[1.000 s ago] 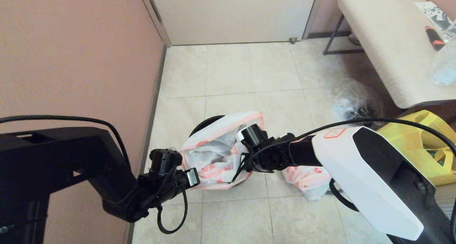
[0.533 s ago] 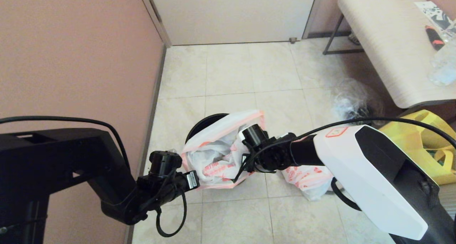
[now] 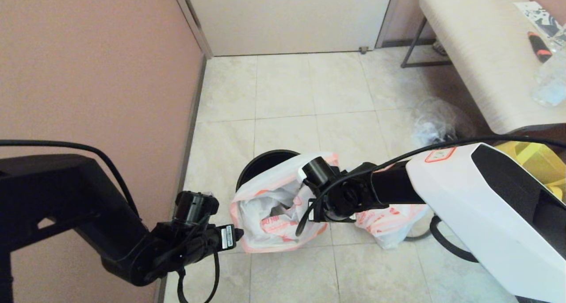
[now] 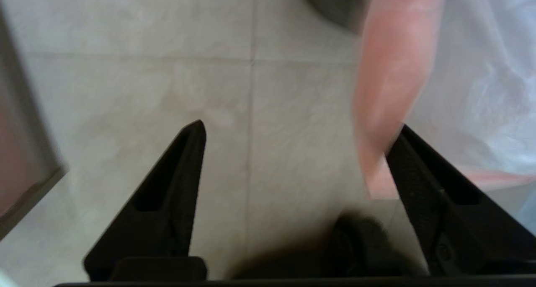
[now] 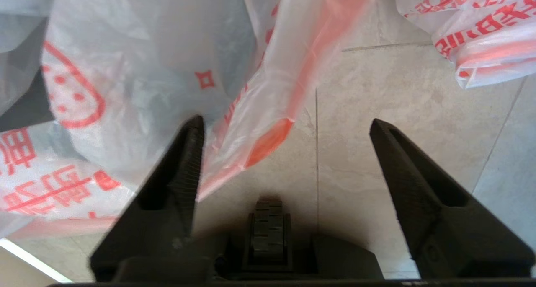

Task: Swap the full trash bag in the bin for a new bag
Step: Put the new garbage bag on the trash can

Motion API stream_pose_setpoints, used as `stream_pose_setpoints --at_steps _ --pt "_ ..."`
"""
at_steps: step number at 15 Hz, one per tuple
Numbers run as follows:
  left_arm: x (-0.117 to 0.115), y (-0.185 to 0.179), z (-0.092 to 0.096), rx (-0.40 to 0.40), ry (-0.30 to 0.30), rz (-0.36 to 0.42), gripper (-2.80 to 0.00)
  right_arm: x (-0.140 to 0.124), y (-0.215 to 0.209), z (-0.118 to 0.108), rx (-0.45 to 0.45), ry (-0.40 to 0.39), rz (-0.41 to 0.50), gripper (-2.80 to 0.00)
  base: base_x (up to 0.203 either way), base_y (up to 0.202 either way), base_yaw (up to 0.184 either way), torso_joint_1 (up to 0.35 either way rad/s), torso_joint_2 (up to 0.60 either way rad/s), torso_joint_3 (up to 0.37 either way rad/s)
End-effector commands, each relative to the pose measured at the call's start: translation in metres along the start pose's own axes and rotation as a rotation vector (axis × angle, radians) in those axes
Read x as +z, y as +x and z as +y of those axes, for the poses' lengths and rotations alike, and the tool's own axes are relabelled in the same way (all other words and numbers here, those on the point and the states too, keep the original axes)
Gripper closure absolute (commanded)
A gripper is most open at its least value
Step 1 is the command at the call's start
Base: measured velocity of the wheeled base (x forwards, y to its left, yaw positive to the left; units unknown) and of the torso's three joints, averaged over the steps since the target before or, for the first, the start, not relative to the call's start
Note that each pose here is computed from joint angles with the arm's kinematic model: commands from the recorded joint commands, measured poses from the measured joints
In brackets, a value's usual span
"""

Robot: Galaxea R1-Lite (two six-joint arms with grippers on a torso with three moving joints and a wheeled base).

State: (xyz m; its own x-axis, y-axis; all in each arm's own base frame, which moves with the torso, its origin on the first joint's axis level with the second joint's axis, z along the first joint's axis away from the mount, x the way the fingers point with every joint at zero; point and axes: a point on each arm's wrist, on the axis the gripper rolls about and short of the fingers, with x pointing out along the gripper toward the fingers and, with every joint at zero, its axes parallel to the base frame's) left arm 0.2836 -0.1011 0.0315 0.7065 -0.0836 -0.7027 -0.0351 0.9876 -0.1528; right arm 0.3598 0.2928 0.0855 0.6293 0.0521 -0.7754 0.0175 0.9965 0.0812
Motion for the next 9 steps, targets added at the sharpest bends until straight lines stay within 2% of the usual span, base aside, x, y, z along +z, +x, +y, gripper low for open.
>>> stream_pose_setpoints --at_steps 1,4,6,7,8,9 --pt "0.009 -0.009 -0.001 -0.001 -0.007 -0.023 -2.8 0.002 -0.005 0.0 0.002 0.005 -0.009 -2.8 0.0 0.0 0.0 0.0 0.0 0.0" --pt "0.011 -0.013 -0.003 -0.016 -0.013 -0.033 -2.8 0.002 -0.011 0.005 0.026 0.004 -0.014 -2.8 0.0 0.0 0.0 0.0 0.0 0.0" --pt "0.011 -0.02 -0.009 -0.056 -0.012 -0.037 -2.8 0.0 -0.021 0.007 0.049 -0.006 -0.007 -2.8 0.0 0.0 0.0 0.0 0.0 0.0" --pt "0.01 -0.026 -0.015 -0.083 -0.012 -0.04 0.0 -0.003 -0.024 0.006 0.048 -0.013 0.001 -2.8 0.0 0.0 0.0 0.0 0.0 0.0" --pt "0.008 -0.031 -0.021 -0.1 -0.01 -0.023 0.0 -0.003 -0.03 0.004 0.048 -0.013 -0.003 0.0 0.0 0.0 0.0 0.0 0.0 0.0" --pt "0.003 -0.035 -0.029 -0.109 -0.015 0.013 0.0 0.001 -0.034 0.001 0.046 -0.003 -0.013 0.0 0.0 0.0 0.0 0.0 0.0 0.0"
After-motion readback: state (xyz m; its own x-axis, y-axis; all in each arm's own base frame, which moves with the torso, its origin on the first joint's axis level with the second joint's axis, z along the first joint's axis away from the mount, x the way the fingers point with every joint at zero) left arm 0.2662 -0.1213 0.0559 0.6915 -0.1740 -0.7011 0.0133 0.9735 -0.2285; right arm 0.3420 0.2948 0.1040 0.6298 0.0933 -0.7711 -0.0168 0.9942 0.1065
